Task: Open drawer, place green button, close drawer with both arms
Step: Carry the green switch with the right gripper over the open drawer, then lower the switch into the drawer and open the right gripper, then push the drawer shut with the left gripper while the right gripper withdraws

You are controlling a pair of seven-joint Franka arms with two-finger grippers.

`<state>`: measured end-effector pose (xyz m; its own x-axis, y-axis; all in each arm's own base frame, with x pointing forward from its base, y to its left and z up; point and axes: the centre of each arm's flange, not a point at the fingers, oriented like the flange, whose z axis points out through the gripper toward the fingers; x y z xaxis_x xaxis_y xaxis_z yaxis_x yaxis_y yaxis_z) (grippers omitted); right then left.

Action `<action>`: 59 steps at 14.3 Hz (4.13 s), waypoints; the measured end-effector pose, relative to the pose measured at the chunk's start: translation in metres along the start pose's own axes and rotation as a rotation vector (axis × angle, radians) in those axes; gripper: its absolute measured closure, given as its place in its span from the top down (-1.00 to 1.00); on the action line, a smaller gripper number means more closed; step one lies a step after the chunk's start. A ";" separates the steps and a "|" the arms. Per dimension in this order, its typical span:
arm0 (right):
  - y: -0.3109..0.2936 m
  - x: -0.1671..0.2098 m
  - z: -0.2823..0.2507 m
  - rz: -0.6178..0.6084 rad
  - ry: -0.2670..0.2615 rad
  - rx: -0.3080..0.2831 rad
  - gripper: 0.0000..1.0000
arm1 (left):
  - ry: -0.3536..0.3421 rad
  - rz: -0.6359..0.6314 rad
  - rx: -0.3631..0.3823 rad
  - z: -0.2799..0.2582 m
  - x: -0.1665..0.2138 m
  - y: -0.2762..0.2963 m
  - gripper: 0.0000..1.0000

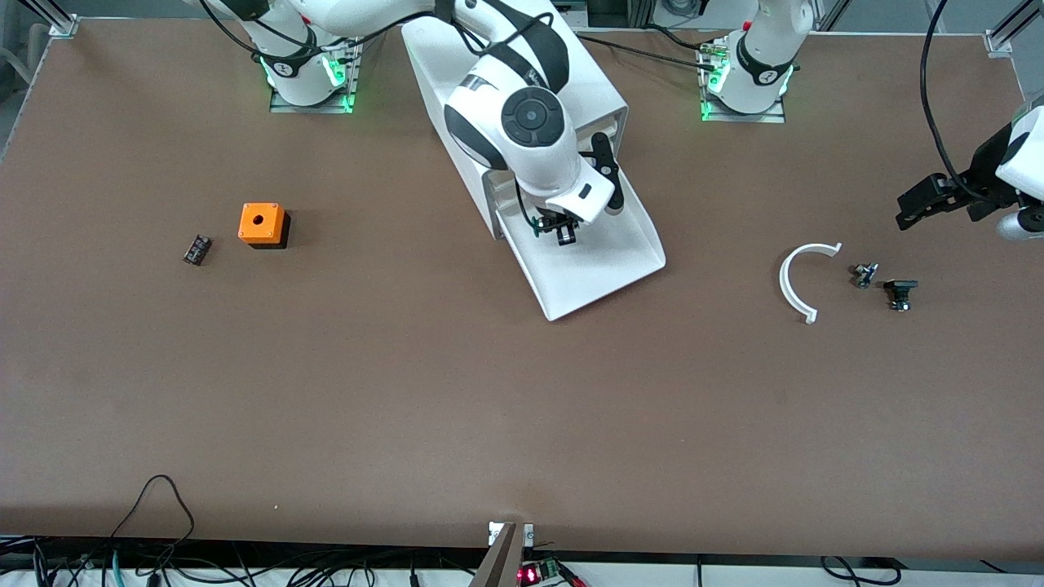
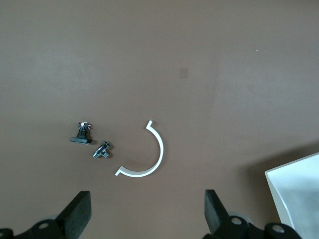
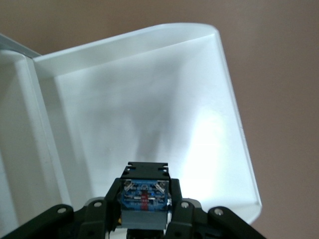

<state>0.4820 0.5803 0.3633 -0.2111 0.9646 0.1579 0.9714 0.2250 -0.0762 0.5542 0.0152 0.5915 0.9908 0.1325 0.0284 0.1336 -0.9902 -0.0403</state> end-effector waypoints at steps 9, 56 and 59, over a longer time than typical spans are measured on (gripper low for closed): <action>-0.004 0.023 0.071 -0.041 -0.010 0.031 -0.18 | 0.000 0.004 0.000 0.000 0.000 0.002 1.00; -0.016 -0.600 -0.314 2.033 -0.058 -0.314 1.00 | -0.141 -0.257 -0.045 0.333 -0.212 0.421 1.00; -0.031 -0.601 -0.301 1.962 -0.090 -0.276 1.00 | -0.151 -0.215 -0.048 0.331 -0.233 0.434 1.00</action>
<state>0.6111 -0.0478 0.5668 0.9843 -0.1751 0.0201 -0.1761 -0.9814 0.0760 0.3889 -0.4311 0.2368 0.9325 0.3411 -0.1183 0.3433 -0.9392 -0.0021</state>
